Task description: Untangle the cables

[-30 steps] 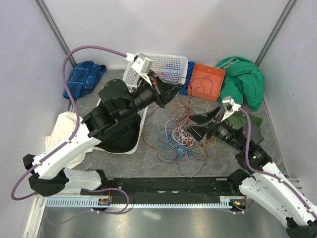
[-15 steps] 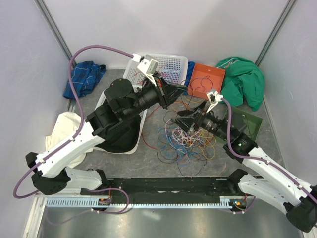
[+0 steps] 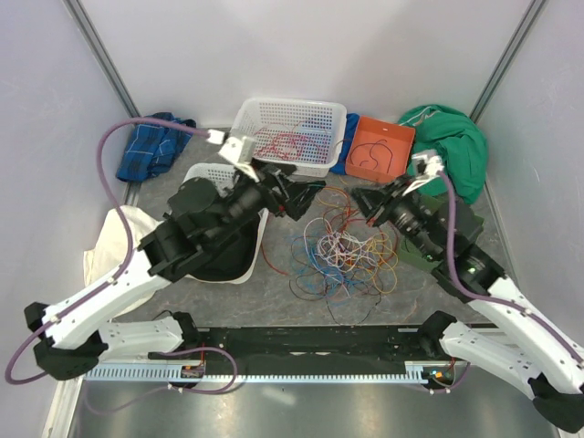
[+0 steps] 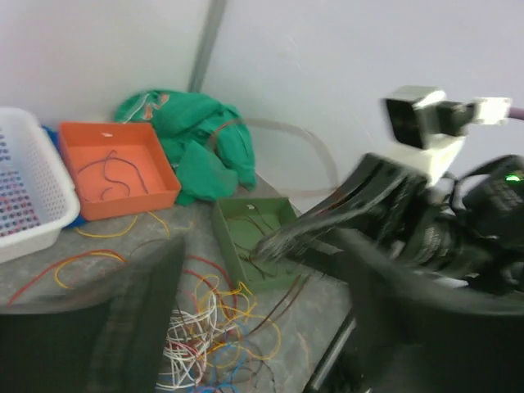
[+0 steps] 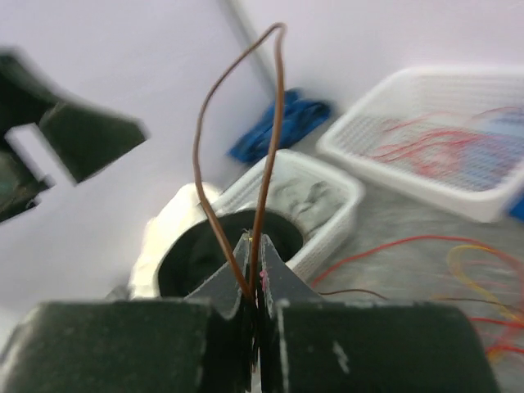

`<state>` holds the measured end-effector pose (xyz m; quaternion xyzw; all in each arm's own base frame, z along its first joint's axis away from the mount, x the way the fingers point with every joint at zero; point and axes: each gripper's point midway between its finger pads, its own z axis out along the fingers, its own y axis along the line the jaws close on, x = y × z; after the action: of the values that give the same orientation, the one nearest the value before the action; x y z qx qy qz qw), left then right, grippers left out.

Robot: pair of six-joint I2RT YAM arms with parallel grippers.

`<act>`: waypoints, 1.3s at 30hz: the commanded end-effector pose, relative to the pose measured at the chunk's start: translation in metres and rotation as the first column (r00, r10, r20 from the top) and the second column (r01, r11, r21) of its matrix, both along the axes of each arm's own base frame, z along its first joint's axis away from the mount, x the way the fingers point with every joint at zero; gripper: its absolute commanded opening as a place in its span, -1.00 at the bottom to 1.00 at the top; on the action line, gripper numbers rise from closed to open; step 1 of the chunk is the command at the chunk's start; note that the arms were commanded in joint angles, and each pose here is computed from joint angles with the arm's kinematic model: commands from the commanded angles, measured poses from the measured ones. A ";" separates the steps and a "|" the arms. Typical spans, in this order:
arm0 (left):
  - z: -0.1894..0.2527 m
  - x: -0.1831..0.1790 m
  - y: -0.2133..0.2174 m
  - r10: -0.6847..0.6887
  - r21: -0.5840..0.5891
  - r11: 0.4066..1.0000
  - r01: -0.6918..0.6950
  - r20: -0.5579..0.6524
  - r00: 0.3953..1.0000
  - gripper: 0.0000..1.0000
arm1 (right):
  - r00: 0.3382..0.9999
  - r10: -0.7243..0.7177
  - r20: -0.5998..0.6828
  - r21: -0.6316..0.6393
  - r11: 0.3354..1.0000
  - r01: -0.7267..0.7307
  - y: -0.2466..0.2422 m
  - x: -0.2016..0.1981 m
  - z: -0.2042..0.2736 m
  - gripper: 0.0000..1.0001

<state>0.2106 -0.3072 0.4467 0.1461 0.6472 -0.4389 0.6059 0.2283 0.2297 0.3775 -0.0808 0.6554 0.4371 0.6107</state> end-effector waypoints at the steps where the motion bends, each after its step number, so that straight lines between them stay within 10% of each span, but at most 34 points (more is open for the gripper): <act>1: 0.018 0.012 0.054 0.226 -0.163 0.963 -0.216 0.045 0.973 0.99 | 0.908 -0.418 0.003 -0.108 0.903 0.416 -0.083 0.023 0.021 -1.00; 7: -0.008 0.011 0.081 0.305 -0.240 0.928 -0.284 0.054 0.951 0.99 | 0.787 -0.615 0.052 -0.086 0.782 0.617 -0.143 0.013 0.081 -1.00; 18: -0.112 -0.018 -0.053 -0.233 -0.101 0.967 0.232 -0.001 0.972 0.99 | 0.576 -0.817 0.043 -0.086 0.571 0.817 -0.212 -0.006 0.116 -1.00; 39: -0.242 -0.060 -0.138 -0.476 0.027 0.877 0.479 -0.080 0.876 0.99 | 0.573 -0.816 0.080 0.207 0.576 0.791 -0.243 -0.046 0.266 -1.00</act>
<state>0.1658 -0.4256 0.1918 0.2653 0.6658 -0.5494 0.4295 0.1870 -0.0087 0.6337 0.2379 0.5406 0.1543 0.7920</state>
